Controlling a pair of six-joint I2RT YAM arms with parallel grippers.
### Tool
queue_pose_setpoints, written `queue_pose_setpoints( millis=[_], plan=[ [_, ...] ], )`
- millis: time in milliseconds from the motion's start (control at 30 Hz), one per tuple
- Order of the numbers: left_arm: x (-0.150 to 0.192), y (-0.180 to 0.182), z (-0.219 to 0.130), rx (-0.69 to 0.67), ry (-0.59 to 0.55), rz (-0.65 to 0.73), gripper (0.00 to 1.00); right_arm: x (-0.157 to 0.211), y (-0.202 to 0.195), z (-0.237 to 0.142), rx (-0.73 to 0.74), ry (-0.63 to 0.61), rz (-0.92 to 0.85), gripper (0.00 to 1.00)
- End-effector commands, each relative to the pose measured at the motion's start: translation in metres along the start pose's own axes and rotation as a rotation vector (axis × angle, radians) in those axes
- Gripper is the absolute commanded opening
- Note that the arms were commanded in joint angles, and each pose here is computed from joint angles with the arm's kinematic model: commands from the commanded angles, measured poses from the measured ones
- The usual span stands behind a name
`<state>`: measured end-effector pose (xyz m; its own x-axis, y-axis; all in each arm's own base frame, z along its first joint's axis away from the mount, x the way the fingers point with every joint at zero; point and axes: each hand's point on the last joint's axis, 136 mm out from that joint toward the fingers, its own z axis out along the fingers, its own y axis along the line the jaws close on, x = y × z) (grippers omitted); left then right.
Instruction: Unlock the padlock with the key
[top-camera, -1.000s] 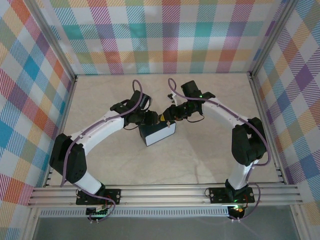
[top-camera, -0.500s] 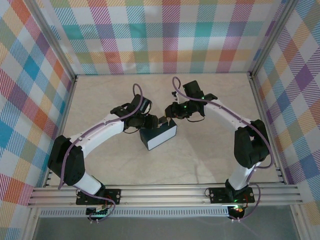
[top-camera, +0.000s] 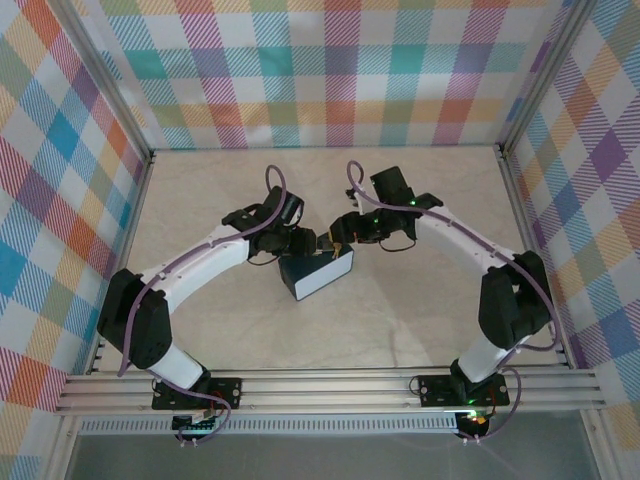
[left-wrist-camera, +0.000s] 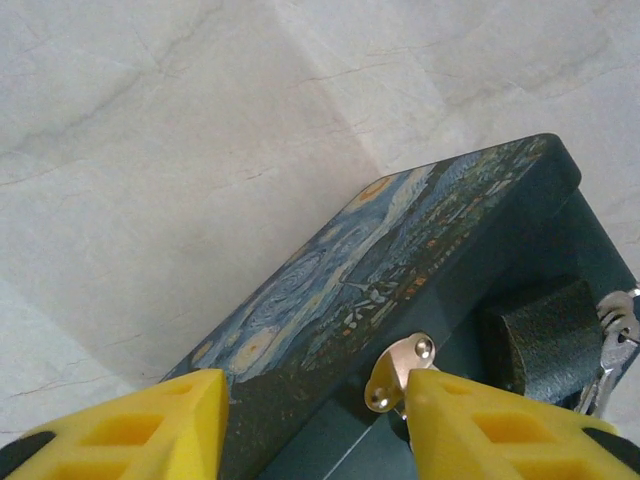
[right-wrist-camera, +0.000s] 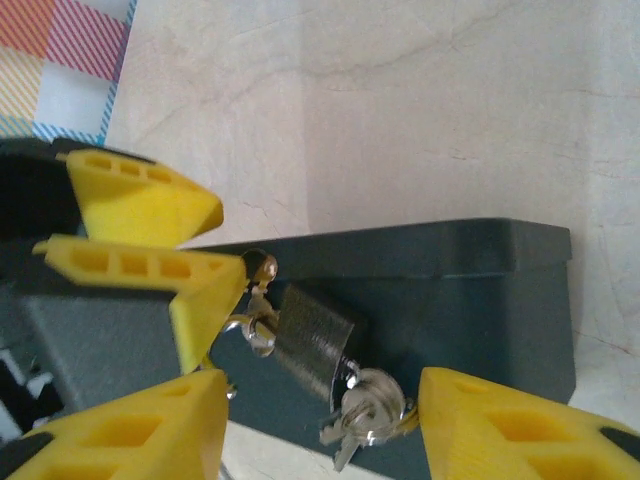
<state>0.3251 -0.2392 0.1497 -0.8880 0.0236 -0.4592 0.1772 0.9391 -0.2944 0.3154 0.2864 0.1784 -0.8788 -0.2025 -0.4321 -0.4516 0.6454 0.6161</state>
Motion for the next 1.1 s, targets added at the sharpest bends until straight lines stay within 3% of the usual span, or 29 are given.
queue_pose_setpoints(
  millis=[0,200,433,833,1067],
  plan=[
    [-0.012,-0.003,-0.01,-0.014,-0.017,0.002,0.52,-0.009,0.018,-0.019,-0.01,-0.053,-0.168,0.56],
    [-0.034,0.017,-0.029,-0.036,-0.08,-0.111,0.55,-0.007,0.032,-0.017,-0.026,-0.039,-0.441,0.64],
    [-0.018,0.057,-0.016,-0.095,-0.05,-0.211,0.56,0.001,0.022,0.008,0.01,-0.002,-0.802,0.73],
    [-0.003,0.056,-0.006,-0.048,-0.029,-0.22,0.55,-0.005,0.008,0.026,0.038,0.058,-0.944,0.74],
    [0.002,0.057,-0.005,-0.043,-0.024,-0.224,0.55,0.01,0.003,0.036,0.049,0.104,-0.997,0.72]
  ],
)
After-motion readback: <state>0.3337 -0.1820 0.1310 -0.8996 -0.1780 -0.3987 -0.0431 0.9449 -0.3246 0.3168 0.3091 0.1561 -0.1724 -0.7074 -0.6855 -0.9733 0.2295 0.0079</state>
